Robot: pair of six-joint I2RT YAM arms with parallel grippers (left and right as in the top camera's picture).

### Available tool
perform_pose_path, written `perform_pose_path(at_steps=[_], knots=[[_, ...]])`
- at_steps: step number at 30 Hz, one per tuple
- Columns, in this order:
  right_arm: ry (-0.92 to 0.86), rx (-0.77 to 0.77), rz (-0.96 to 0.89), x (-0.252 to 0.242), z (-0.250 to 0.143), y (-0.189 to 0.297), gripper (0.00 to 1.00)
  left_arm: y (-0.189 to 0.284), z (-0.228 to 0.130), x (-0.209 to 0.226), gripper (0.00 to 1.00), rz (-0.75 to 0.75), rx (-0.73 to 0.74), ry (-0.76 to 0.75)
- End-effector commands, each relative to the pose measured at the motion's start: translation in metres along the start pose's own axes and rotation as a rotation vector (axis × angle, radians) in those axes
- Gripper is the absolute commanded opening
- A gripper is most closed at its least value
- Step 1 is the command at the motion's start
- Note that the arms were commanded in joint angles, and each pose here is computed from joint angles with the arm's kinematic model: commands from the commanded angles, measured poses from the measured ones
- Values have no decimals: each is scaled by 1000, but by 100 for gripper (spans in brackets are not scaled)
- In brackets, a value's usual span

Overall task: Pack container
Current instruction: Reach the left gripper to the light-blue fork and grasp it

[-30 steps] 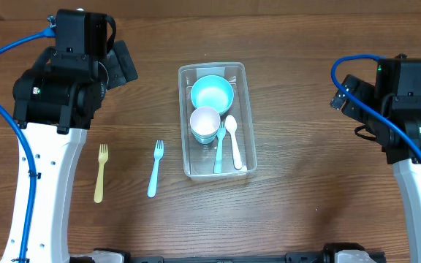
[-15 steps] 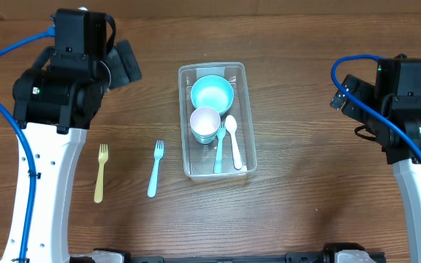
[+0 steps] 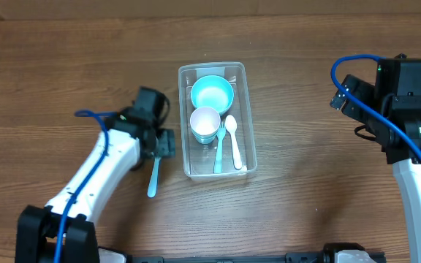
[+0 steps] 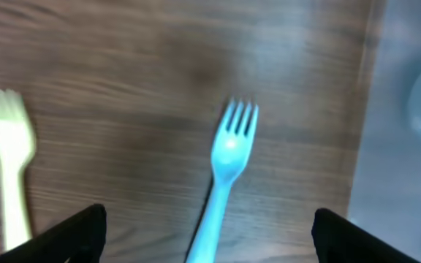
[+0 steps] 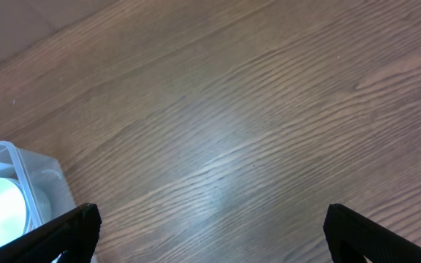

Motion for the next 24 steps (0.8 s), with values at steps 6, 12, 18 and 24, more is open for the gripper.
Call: perform_pose_path(at_steps=[6,12,18,24], knots=[[-6,-22,-6,-2,4,5,100,-50,-62,7,75,77,-6,-173],[-6,-22,-6,-2,4,5,100,-56,-60,14,63,55,4,-154],[-6,-22,-6,-2,4,5,100,-62,-49,40,54,55,56,-4],[-6,-22,-6,-2,4,5,100,-63,-44,35,35,-53,74,-107]])
Point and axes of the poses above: each gripper's point midway between its finger pads, its own y axis back along the fingers, its own x axis along the line the jaws close on, z = x × y, the point moved 8 cm from there along y, back along the fingers, and after that the axes turned 15 degrees about y, right-handed, at the moved point
